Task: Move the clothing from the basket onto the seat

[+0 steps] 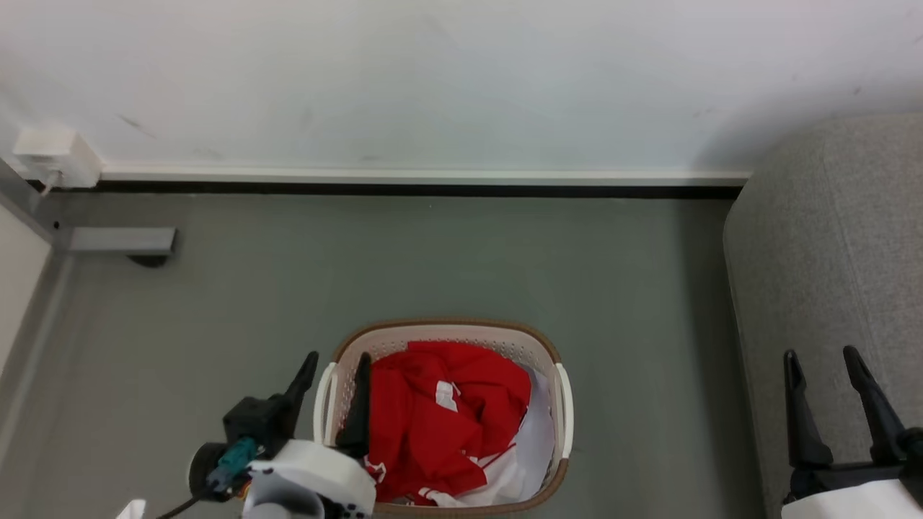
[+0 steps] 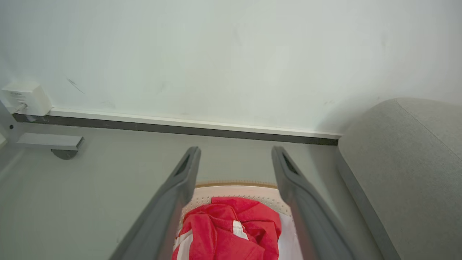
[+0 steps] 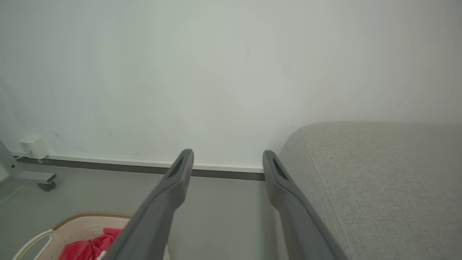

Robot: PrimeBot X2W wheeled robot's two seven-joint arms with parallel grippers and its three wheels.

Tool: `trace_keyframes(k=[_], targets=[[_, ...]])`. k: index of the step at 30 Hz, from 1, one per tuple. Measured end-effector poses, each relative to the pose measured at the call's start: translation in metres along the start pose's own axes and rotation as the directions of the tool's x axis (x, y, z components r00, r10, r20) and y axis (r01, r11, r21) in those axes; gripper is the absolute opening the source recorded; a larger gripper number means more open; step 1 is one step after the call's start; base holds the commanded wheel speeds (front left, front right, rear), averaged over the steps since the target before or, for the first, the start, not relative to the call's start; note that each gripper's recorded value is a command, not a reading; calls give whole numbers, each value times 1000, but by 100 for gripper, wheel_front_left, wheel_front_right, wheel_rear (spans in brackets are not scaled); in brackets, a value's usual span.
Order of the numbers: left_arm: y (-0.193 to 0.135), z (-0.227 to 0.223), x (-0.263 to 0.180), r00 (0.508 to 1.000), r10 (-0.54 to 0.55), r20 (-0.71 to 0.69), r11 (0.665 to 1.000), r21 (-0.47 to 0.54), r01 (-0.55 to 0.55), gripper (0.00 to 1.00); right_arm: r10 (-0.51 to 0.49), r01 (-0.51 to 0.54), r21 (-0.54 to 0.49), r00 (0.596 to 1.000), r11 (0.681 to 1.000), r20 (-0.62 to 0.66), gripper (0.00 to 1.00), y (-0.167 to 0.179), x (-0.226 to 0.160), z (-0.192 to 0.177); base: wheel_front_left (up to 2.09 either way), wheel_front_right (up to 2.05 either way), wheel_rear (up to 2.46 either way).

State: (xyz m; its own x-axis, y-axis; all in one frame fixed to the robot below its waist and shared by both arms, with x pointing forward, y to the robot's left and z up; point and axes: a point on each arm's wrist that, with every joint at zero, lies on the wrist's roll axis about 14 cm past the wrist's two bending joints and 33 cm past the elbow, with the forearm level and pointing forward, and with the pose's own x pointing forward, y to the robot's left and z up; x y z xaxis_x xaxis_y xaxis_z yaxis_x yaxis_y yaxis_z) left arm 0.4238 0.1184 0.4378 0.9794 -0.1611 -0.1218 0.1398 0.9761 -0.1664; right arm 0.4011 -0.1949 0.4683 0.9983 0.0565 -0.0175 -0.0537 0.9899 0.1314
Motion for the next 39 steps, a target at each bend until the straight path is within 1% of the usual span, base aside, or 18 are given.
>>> trace_keyframes(k=[5, 10, 14, 17, 23, 25, 30, 33, 39], targets=[[-16, -34, 27, 992, -66, -104, 997, 22, 69, 100, 7, -7, 14, 1000, 1000, -8, 100, 2, 21, -8, 0, 0, 0], [-34, -62, 60, 973, -132, -189, 989, 36, 142, 100, 7, -7, 22, 1000, 1000, -9, 100, 2, 42, -15, 0, 0, 0], [-45, -97, 76, 937, -170, -304, 981, 38, 191, 100, 1, 0, 29, 999, 1000, -32, 100, 0, 52, -29, 0, 0, 0], [-49, -129, 82, 888, -183, -421, 973, 51, 224, 100, -6, 7, 30, 999, 1000, -48, 100, -3, 59, -38, 0, 0, 0], [-52, -173, 102, 819, -177, -546, 968, 53, 245, 100, -6, 8, 33, 998, 999, -64, 100, -6, 77, -54, 0, 0, 0], [-52, -188, 107, 799, -173, -575, 971, 34, 235, 100, -14, 17, 41, 997, 999, -76, 100, -8, 81, -61, 0, 0, 0], [-45, -228, 114, 738, -130, -663, 977, 43, 211, 100, -24, 28, 40, 994, 999, -110, 100, -14, 88, -81, 0, 0, 0], [-40, -245, 122, 722, -108, -683, 981, 46, 191, 100, -32, 37, 35, 992, 999, -126, 100, -18, 91, -91, 0, 0, 0], [-26, -272, 138, 698, -63, -714, 982, 82, 173, 100, -52, 58, 32, 986, 998, -157, 100, -27, 94, -109, 0, 0, 0]])
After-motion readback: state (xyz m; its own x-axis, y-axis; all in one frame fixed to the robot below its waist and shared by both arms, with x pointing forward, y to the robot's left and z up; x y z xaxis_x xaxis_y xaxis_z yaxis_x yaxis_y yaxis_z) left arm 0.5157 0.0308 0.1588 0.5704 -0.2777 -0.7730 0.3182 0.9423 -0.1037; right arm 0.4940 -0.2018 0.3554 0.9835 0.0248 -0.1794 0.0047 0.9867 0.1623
